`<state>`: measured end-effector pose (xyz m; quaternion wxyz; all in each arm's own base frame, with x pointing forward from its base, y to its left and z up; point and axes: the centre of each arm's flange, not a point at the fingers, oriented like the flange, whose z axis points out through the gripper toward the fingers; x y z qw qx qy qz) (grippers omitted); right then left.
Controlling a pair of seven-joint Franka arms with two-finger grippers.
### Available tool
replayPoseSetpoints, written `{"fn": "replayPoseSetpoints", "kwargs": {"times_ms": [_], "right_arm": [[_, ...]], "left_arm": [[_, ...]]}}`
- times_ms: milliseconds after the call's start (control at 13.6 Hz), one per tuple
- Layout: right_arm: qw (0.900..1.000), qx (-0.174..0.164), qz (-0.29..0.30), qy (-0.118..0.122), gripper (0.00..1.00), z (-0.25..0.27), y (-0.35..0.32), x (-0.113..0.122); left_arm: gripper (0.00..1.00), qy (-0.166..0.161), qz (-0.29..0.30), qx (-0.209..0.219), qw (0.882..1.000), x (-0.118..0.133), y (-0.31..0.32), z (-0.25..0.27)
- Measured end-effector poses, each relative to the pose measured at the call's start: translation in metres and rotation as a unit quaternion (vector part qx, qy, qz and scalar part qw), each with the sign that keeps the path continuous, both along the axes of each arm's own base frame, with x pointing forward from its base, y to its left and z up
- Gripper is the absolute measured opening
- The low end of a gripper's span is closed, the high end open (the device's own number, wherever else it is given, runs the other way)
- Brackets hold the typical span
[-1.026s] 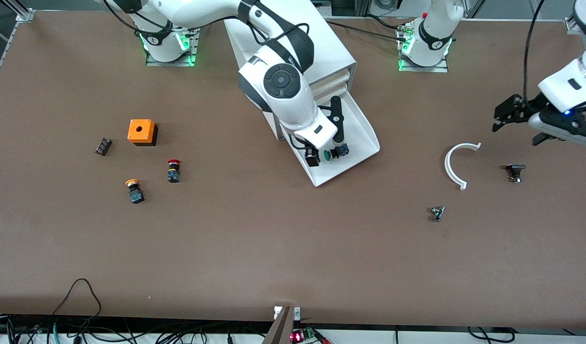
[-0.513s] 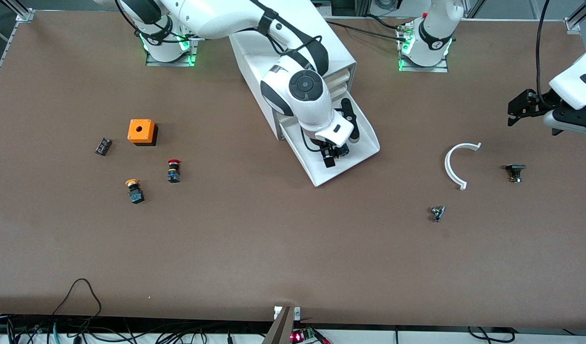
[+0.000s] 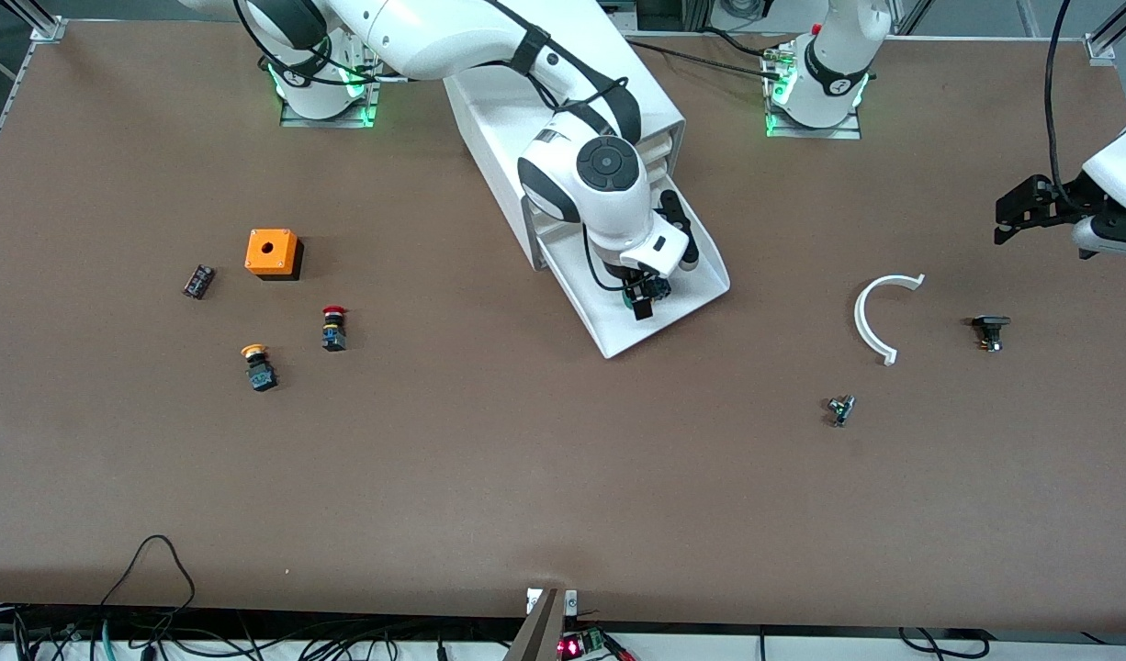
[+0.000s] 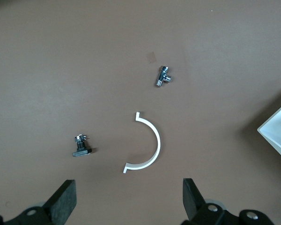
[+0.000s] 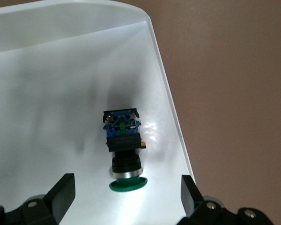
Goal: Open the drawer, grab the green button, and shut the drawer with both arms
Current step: 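Grasp the green-capped blue button in the drawer with the right gripper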
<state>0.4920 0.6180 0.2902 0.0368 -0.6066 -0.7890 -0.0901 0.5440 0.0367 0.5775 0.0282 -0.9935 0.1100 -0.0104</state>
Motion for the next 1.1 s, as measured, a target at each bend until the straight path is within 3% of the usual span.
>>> {"fn": "replayPoseSetpoints", "kwargs": {"times_ms": [586, 806, 880, 1026, 1099], "right_arm": [[1.0, -0.001, 0.016, -0.006, 0.96, -0.038, 0.015, -0.017], [1.0, -0.004, 0.021, -0.01, 0.68, -0.039, 0.02, -0.022], [1.0, -0.005, 0.023, -0.011, 0.68, -0.039, 0.019, -0.022], [1.0, -0.005, 0.025, -0.013, 0.46, -0.038, 0.019, -0.021], [1.0, -0.004, 0.025, -0.013, 0.43, -0.037, 0.019, -0.021]], "left_arm": [[1.0, -0.012, -0.007, 0.001, 1.0, 0.002, -0.008, 0.013], [1.0, -0.006, -0.006, 0.001, 1.0, 0.002, -0.007, 0.013], [1.0, -0.005, -0.006, 0.001, 1.0, 0.002, -0.007, 0.013], [1.0, -0.004, -0.006, 0.001, 1.0, 0.002, -0.008, 0.015], [1.0, -0.004, -0.006, 0.001, 1.0, 0.002, -0.008, 0.015]]}}
